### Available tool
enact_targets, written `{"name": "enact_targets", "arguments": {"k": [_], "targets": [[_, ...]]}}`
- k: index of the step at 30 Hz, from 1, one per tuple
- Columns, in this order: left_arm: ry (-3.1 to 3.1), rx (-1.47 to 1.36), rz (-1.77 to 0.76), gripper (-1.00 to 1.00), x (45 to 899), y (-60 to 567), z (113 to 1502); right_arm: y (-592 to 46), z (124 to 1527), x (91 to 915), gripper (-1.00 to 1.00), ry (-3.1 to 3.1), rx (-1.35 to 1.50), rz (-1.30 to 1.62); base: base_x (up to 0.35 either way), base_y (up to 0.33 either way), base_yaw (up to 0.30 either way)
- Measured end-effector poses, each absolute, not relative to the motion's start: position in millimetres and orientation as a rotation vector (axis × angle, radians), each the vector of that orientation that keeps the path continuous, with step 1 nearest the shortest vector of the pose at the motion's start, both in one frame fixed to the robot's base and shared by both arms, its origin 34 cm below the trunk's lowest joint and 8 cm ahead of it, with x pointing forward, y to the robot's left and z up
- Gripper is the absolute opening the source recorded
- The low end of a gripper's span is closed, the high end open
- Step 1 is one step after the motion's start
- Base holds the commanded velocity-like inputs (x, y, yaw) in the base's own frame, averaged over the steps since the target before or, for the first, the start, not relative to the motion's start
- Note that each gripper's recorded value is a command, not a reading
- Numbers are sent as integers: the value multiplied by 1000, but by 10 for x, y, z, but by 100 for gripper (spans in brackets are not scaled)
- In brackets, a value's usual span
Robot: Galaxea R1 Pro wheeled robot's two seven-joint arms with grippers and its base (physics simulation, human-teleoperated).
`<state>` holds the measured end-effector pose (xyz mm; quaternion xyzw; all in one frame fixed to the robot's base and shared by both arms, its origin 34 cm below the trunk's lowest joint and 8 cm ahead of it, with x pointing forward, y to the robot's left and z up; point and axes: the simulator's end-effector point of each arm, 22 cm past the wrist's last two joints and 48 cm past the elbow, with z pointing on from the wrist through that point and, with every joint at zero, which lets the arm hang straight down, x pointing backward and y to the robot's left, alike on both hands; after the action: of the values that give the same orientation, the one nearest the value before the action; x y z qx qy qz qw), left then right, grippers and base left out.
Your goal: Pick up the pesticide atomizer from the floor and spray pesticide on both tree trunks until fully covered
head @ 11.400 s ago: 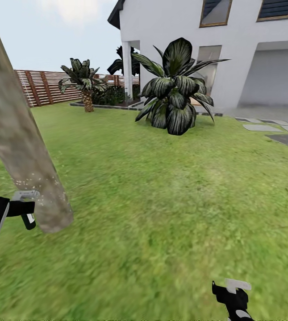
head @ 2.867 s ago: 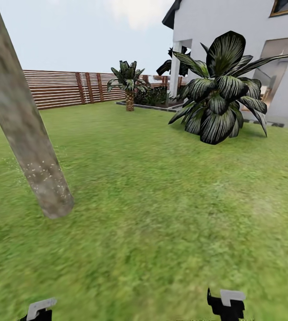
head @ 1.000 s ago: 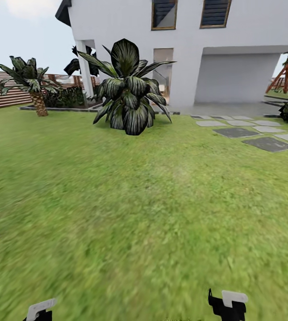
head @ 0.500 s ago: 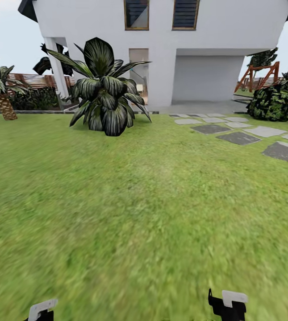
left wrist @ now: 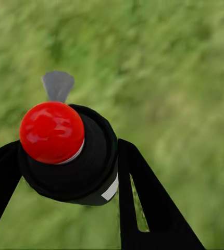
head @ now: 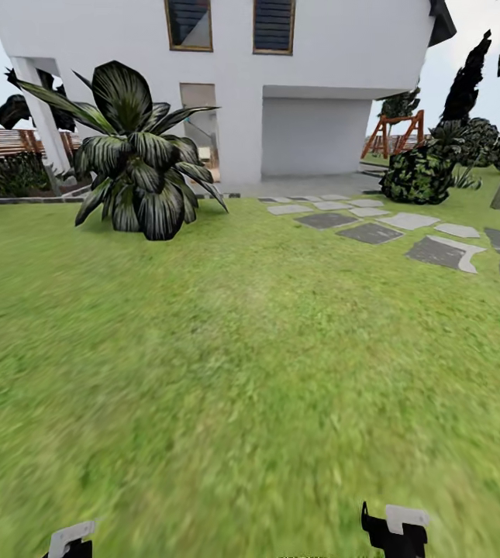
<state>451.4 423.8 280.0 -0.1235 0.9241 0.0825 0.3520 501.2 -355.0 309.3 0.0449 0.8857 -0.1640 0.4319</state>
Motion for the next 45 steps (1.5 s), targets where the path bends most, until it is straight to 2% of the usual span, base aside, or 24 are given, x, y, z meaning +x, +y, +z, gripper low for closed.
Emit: {"name": "enact_targets", "arguments": {"k": [12,32,45], "targets": [[2392,-315,212,-100,4517,4233,2801,-3550,3094,5012,100,2208,112,-409,0,-21,-300],[2392,-315,215,-100,4512,4244,2801,-3554,3095,5012,100,2207,113,-410,-1,-266,-300],[2391,-317,217,-100,4512,4258,2804,-3554,3095,5012,100,2208,112,-410,-98,-270,-300]]}}
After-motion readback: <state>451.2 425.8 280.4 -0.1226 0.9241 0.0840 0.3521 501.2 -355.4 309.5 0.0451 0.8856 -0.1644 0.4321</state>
